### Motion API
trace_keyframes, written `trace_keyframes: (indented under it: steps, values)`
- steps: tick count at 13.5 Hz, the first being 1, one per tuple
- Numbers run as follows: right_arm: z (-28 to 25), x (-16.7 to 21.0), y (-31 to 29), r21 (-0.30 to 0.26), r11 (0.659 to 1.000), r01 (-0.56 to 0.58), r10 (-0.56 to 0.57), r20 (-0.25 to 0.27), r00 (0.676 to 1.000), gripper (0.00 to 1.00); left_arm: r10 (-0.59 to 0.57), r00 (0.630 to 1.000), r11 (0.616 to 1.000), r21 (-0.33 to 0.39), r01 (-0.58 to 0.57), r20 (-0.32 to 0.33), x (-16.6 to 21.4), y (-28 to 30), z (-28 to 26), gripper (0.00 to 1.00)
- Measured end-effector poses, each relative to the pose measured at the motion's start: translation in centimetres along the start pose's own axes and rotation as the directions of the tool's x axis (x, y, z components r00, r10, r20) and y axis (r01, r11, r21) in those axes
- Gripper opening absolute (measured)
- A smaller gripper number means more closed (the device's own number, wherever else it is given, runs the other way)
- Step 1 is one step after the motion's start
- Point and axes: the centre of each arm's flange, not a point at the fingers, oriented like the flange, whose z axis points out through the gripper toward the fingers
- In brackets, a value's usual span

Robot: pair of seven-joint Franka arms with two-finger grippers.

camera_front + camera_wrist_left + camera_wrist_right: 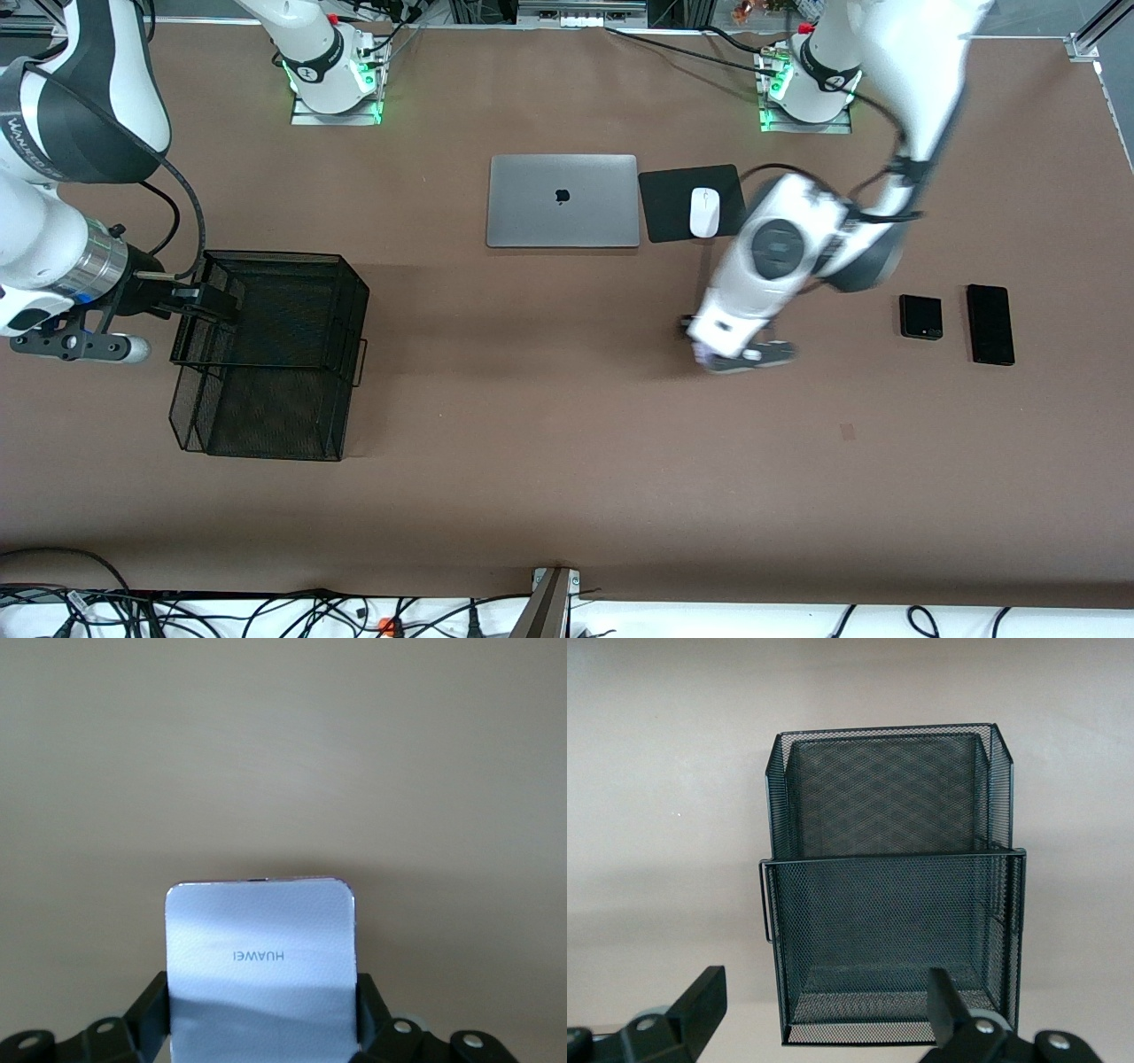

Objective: Place phones with both arms
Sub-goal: 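Carry the white phone beside the laptop and lower it with the left gripper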

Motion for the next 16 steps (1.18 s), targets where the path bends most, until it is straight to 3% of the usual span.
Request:
trace_keyframes:
  steps: [5, 9, 16]
  values:
    - [0.0, 0.0, 0.0, 0.0, 1.0, 0.0, 0.0, 0.0, 1.0, 1.0, 0.133, 0.991, 0.991, 0.002, -0.133, 0.034, -5.0, 12.0, 4.1, 0.85]
    - [0.0, 0.0, 0.0, 0.0, 1.0, 0.0, 0.0, 0.0, 1.0, 1.0, 0.166, 0.986, 0.985, 0.048, -0.165, -0.015, -8.1, 17.9, 8.9, 0.85]
    - [0.0, 0.0, 0.0, 0.0, 1.0, 0.0, 0.0, 0.0, 1.0, 1.0, 0.148, 0.982, 0.988, -0.022, -0.151, -0.121, -6.2, 19.2, 10.7, 0.85]
